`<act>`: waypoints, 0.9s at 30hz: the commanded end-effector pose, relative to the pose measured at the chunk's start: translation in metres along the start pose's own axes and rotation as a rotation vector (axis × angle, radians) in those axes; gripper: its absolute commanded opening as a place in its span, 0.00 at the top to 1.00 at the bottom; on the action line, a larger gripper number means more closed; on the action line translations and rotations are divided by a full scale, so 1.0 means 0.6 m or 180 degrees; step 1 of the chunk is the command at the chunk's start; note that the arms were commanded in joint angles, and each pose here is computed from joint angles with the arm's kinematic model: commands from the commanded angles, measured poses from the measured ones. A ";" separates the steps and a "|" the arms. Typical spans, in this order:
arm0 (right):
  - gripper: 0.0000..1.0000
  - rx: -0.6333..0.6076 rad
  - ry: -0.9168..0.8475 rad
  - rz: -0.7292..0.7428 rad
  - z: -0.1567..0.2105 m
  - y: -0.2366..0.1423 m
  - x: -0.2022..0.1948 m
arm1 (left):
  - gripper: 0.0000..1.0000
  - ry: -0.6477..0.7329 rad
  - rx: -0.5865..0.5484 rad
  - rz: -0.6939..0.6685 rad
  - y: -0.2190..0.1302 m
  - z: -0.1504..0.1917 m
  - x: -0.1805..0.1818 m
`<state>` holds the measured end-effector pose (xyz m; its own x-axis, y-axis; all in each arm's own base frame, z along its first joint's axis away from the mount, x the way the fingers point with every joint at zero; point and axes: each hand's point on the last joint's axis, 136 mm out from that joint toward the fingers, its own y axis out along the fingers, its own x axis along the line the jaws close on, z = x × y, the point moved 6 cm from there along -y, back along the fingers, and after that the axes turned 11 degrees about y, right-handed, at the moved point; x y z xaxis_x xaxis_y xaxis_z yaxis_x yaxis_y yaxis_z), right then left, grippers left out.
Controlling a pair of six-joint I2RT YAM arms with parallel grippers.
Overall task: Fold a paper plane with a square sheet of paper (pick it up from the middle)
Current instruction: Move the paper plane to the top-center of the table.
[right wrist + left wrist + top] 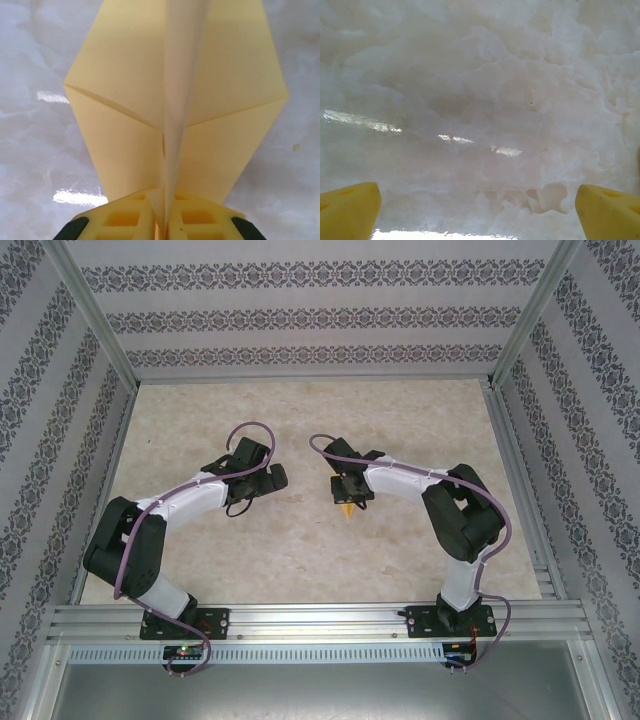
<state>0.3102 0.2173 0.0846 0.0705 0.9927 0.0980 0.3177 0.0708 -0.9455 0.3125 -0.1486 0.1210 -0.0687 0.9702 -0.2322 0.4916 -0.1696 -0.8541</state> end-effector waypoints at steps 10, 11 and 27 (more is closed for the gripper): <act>0.88 -0.0407 0.0050 -0.0326 -0.121 -0.011 0.025 | 0.00 0.0030 -0.0039 0.0027 -0.013 -0.009 0.000; 0.88 -0.0418 0.0044 -0.0322 -0.131 -0.006 0.026 | 0.00 0.0027 -0.0039 0.0028 -0.013 -0.009 0.000; 0.80 -0.0221 0.0180 -0.0148 -0.195 0.059 0.024 | 0.00 0.0199 -0.0071 0.0020 -0.021 -0.025 -0.006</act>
<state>0.4310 0.2240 0.0878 0.0954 0.9818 0.1640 0.4114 0.1112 -0.9047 0.3121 -0.1492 0.1217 -0.0450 0.9734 -0.2246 0.4854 -0.1752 -0.8565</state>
